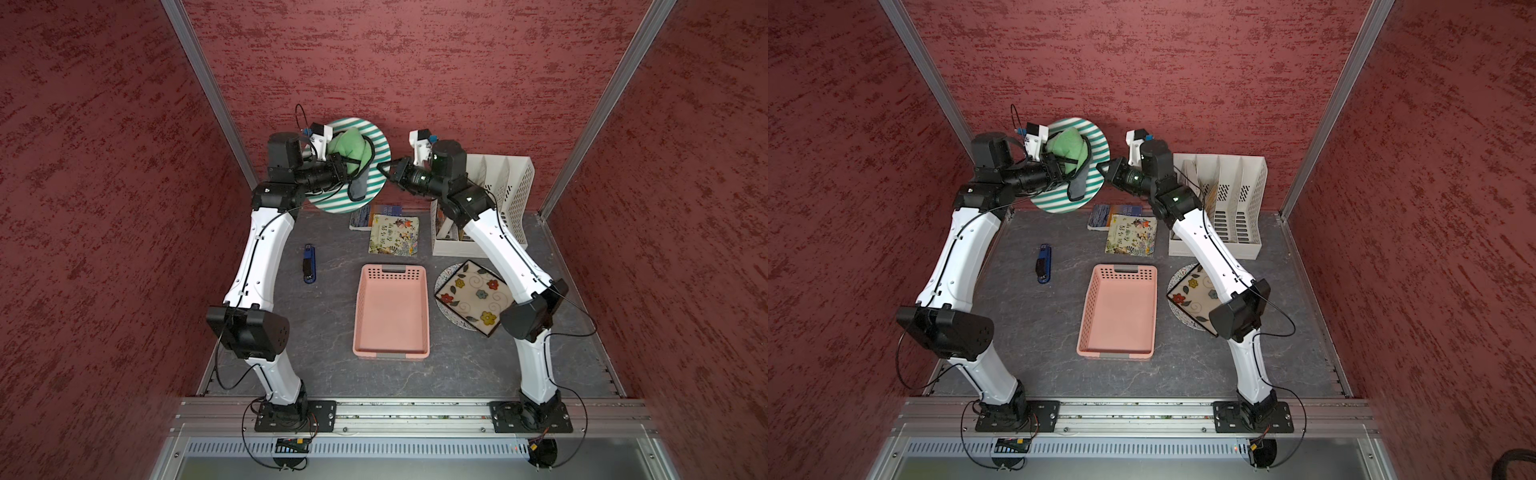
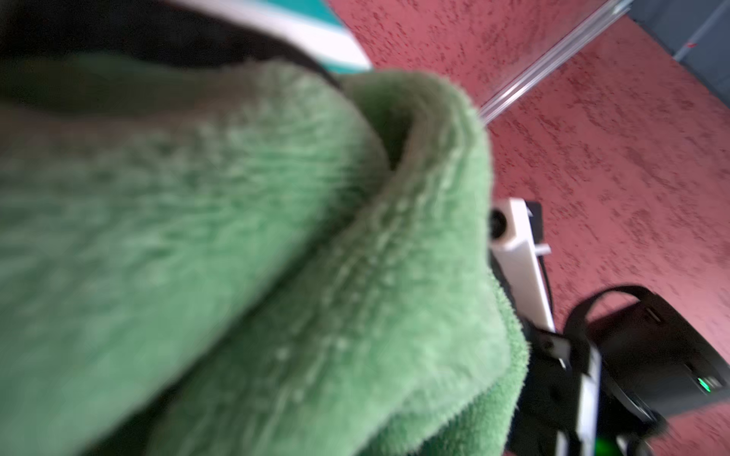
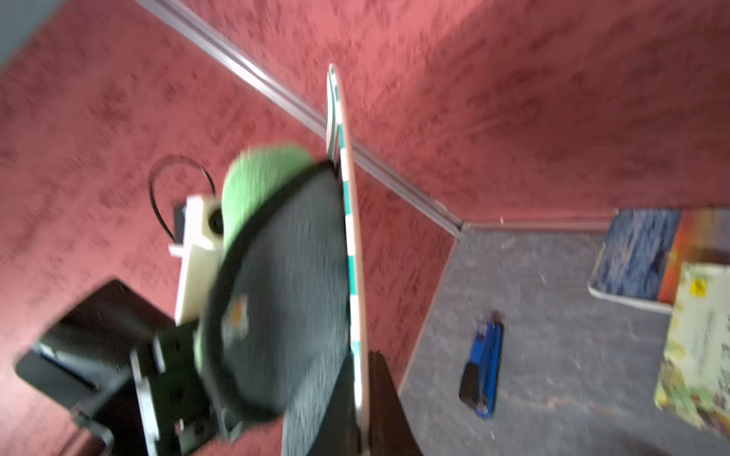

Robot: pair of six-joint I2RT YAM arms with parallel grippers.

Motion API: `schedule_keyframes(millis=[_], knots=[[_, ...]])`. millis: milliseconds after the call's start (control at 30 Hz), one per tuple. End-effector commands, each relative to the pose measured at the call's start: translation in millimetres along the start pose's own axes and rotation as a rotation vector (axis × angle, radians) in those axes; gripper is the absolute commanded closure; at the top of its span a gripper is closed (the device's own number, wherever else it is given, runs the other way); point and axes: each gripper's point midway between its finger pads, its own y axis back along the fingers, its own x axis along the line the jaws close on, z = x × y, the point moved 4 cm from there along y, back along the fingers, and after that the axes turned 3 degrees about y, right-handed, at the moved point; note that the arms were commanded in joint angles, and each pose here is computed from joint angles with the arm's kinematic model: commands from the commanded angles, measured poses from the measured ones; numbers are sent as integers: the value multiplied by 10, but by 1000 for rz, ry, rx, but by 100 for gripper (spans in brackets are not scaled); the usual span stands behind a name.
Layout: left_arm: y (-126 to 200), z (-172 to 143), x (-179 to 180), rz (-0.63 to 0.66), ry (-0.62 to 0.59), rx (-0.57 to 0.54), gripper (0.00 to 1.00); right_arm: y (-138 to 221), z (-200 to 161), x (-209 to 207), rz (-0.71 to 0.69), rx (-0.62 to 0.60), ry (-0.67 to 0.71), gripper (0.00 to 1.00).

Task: Wipe the wet plate dry
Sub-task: Wipe the plate with towel.

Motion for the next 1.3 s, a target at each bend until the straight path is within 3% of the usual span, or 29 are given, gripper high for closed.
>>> schedule_keyframes(millis=[0,100,200,267,433,633,767,900,1033,1100,1200,1267], knots=[[254,135,-49,-81,152,-69,100,1111,1087,1339,437,-353,116,100],[490,400,35,-196,284,-171,100,1271,1083,1372,489,-339,93,100],[577,571,-7,-348,376,-201,100,1239,937,1219,548,-305,-30,100],[578,640,-137,-454,364,-212,100,1172,800,1116,599,-292,-109,100],[595,772,-490,-691,363,-213,100,883,443,915,548,-189,-178,100],[868,908,-921,-971,345,-260,100,755,268,686,547,-134,-264,100],[917,897,-1067,-1028,352,-267,100,660,70,776,601,-37,-262,100],[699,757,-1191,-1039,371,-210,100,435,-154,964,631,54,-249,100],[288,451,-1425,-1090,419,-80,100,237,98,998,630,-29,-207,100],[107,268,-1524,-1105,432,-4,100,317,507,979,585,-144,-111,100],[133,240,-1499,-1120,455,0,100,530,964,805,491,-267,-66,100],[284,351,-1419,-1127,457,-49,100,640,1057,717,448,-264,-39,100]])
